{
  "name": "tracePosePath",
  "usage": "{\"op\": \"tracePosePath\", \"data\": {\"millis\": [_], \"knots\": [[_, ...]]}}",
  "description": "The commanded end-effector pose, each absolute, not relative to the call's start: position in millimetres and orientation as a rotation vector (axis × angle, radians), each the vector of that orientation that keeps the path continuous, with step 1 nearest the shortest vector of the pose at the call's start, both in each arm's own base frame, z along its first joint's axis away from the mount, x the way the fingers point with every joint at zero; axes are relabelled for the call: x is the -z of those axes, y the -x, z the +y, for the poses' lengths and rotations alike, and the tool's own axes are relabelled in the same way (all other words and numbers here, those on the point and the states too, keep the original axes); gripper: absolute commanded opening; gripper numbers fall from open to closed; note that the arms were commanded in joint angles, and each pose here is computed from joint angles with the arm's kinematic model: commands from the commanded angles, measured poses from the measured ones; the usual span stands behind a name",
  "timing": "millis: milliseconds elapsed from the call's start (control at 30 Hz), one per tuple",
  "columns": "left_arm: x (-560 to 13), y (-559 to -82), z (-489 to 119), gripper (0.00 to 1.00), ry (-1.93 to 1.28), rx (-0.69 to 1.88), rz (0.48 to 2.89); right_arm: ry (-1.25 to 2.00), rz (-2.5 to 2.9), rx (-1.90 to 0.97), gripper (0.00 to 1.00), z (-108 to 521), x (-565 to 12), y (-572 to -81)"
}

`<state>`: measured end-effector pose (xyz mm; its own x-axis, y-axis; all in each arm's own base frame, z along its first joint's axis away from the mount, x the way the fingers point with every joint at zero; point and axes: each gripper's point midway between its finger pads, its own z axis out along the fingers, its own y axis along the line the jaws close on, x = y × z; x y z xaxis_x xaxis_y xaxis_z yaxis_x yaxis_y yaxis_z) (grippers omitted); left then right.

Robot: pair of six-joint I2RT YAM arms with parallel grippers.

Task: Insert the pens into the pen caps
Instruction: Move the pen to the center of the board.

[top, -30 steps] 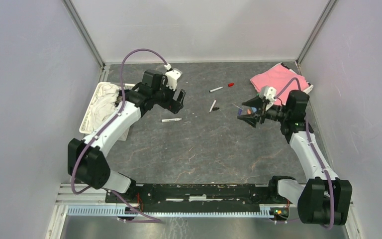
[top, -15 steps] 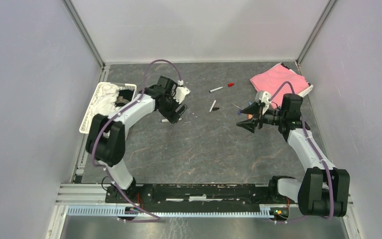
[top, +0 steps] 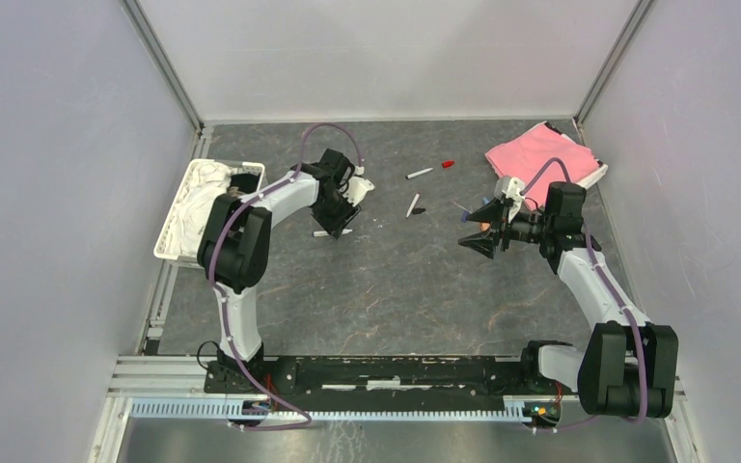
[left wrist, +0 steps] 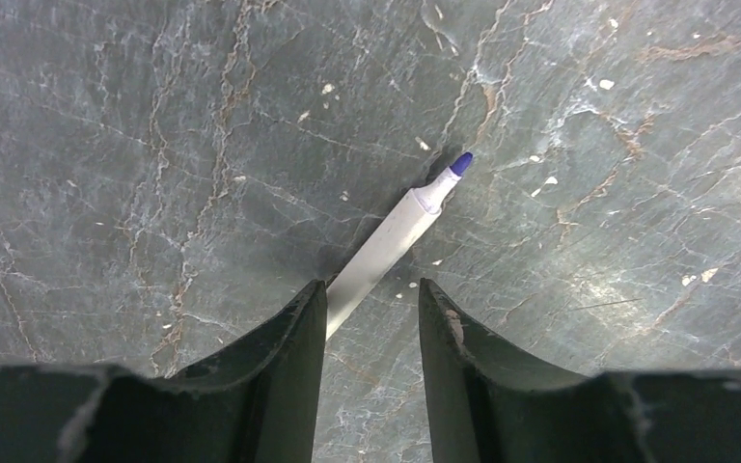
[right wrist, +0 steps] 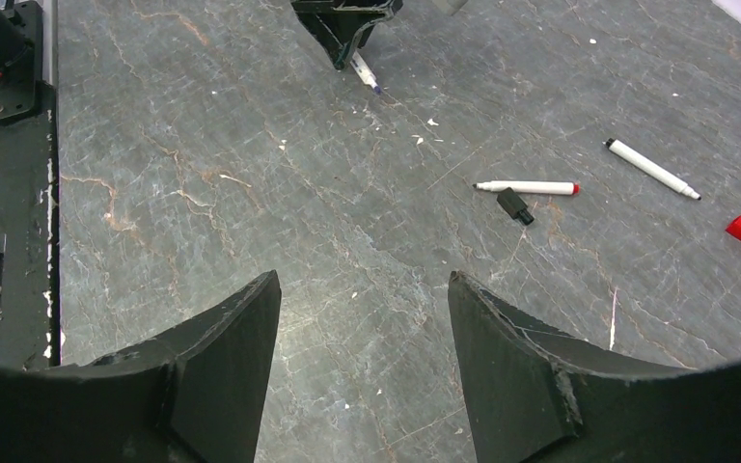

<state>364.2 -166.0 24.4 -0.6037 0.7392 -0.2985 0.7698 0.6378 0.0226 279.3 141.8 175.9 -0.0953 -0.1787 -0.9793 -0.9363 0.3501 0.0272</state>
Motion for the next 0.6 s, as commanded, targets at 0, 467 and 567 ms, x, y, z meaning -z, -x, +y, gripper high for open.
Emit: {"op": "tracePosePath", "data": {"millis": [0, 467, 567], "knots": [[-25.5, -370.0, -162.1, 0.45, -1.253, 0.137, 2.57, 1.056, 1.507, -0.863, 0.7, 141.2, -191.4, -287.8], [-5.4, -345.2, -154.3, 0.12, -1.139, 0.083, 2.696, 1.059, 1.502, -0.865, 0.71, 141.5, -194.2, -287.0], [-14.0, -334.8, -175.3, 0.02, -1.108, 0.102, 2.653, 1.061, 1.503, -0.863, 0.71, 141.2, -194.4, -286.8]]}}
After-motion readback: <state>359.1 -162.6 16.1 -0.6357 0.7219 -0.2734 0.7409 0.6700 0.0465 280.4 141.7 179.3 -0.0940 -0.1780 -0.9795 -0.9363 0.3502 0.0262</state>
